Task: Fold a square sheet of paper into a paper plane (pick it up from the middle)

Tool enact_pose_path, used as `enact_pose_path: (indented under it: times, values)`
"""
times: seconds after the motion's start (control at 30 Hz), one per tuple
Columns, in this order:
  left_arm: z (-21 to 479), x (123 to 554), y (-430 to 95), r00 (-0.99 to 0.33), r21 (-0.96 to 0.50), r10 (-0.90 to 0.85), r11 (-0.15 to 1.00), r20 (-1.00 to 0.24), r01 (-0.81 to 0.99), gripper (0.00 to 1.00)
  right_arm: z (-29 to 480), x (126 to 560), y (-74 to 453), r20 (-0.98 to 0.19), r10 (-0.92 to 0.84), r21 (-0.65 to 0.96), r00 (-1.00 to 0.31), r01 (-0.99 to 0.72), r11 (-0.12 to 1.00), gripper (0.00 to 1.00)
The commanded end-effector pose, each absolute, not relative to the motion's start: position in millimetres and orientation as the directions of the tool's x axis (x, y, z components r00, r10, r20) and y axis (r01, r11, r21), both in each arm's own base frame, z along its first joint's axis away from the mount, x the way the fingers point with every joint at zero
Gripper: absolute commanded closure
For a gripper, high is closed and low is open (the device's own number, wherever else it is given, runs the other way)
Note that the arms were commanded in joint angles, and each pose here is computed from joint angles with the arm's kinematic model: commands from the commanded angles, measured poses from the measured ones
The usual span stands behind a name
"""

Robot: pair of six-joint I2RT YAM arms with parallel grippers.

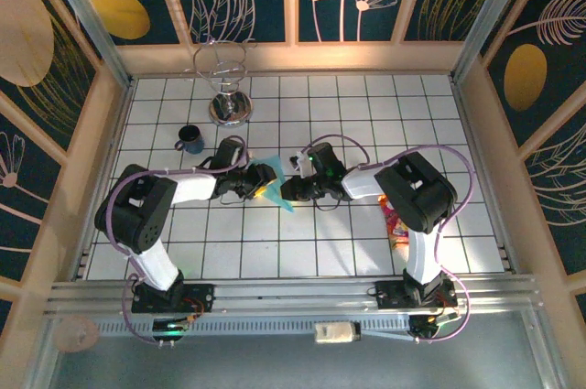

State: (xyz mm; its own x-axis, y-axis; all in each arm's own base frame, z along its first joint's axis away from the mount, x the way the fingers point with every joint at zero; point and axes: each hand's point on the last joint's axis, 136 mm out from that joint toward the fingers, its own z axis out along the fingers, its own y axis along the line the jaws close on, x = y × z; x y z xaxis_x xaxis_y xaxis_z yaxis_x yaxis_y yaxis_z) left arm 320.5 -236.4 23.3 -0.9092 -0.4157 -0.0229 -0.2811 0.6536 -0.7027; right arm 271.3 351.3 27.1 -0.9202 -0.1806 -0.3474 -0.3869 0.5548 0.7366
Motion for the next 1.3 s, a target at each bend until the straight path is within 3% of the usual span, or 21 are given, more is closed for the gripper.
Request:
enact_pose_path:
  times: [0.0, 0.27, 0.5, 0.83, 1.03, 1.17, 1.27]
  values:
    - [-50, 287, -188, -0.891, -0.433, -0.454, 0.802, 0.007, -0.412, 0.49, 28, 267, 343, -0.320, -0.169, 0.742, -0.932, -0.357, 0.567, 0.82]
    - [-64, 278, -178, -0.883, -0.356, -0.469, 0.821, 0.023, -0.446, 0.49, 27, 266, 341, -0.307, -0.156, 0.751, -0.939, -0.340, 0.566, 0.85]
    - [-51, 288, -187, -0.889, -0.399, -0.458, 0.813, 0.013, -0.425, 0.49, 19, 262, 340, -0.270, -0.152, 0.764, -0.951, -0.308, 0.567, 0.92]
    - [55, 350, -242, -0.912, -0.693, -0.383, 0.698, -0.151, -0.178, 0.45, 16, 262, 333, -0.209, -0.110, 0.809, -0.972, -0.235, 0.538, 0.96]
    - [99, 361, -251, -0.890, -0.762, -0.377, 0.646, -0.256, -0.054, 0.44, 17, 262, 331, -0.182, -0.102, 0.827, -0.978, -0.209, 0.522, 0.97]
    - [101, 356, -253, -0.890, -0.784, -0.373, 0.620, -0.263, -0.028, 0.51, 16, 263, 330, -0.172, -0.097, 0.830, -0.980, -0.197, 0.521, 0.97]
    - [103, 352, -258, -0.895, -0.820, -0.371, 0.573, -0.248, -0.011, 0.61, 16, 263, 329, -0.163, -0.090, 0.839, -0.982, -0.186, 0.511, 0.97]
